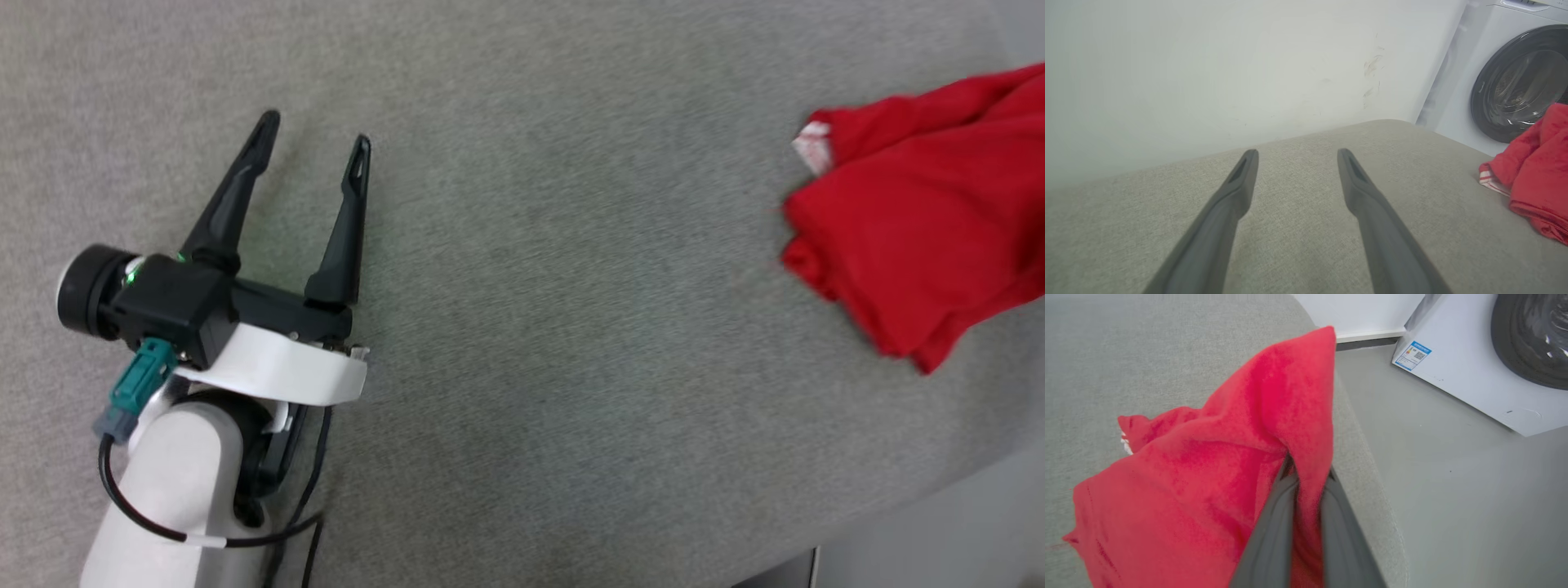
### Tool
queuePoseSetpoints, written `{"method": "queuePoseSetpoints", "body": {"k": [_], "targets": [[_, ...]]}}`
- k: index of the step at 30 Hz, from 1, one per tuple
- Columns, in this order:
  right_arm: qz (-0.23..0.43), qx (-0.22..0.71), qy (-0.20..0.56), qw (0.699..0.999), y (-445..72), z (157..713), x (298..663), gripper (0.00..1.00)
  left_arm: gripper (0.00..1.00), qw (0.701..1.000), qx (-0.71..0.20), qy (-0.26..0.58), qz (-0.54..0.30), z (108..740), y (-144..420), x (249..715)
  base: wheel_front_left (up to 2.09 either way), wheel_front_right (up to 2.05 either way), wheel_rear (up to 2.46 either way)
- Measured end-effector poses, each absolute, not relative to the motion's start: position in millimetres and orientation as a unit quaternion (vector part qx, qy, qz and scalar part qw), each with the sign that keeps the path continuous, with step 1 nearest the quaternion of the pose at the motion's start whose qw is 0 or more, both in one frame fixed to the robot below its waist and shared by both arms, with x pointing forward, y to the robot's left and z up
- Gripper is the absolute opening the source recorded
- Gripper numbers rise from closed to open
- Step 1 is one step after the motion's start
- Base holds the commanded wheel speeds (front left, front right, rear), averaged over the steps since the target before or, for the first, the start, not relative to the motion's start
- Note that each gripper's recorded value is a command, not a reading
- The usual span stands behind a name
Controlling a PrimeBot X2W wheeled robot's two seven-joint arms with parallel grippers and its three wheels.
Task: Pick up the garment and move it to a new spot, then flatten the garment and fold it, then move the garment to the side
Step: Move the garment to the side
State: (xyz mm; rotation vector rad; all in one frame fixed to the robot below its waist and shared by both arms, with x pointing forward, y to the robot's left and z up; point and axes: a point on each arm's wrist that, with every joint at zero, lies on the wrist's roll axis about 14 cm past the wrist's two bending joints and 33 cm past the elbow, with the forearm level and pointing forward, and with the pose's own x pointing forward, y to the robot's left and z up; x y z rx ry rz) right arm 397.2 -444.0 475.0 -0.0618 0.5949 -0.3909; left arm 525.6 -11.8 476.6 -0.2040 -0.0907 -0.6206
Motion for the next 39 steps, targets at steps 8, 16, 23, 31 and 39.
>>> {"method": "queuePoseSetpoints", "body": {"k": [8,16,23,31,39], "targets": [[-0.25,-0.073,0.304,0.917,-495.1,464.3,407.8,0.0,1.0,0.948,-0.091,-0.044,-0.303,463.5,-2.9,540.5,0.0,0.0,0.0],[-0.255,-0.065,0.326,0.908,-493.2,417.8,408.5,1.0,1.0,0.951,-0.085,-0.035,-0.295,450.9,6.6,544.2,0.0,0.0,0.0],[-0.27,-0.114,0.234,0.927,-506.5,451.2,414.8,1.0,1.0,0.954,-0.089,-0.036,-0.285,462.0,11.2,532.8,0.0,0.0,0.0],[-0.279,-0.113,0.144,0.943,-500.6,484.8,405.3,1.0,1.0,0.962,-0.091,-0.034,-0.255,479.0,26.2,503.5,0.0,0.0,0.0],[-0.23,-0.055,0.085,0.968,-442.2,478.9,397.1,1.0,1.0,0.977,-0.082,-0.034,-0.193,495.2,64.1,473.3,0.0,0.0,0.0]]}}
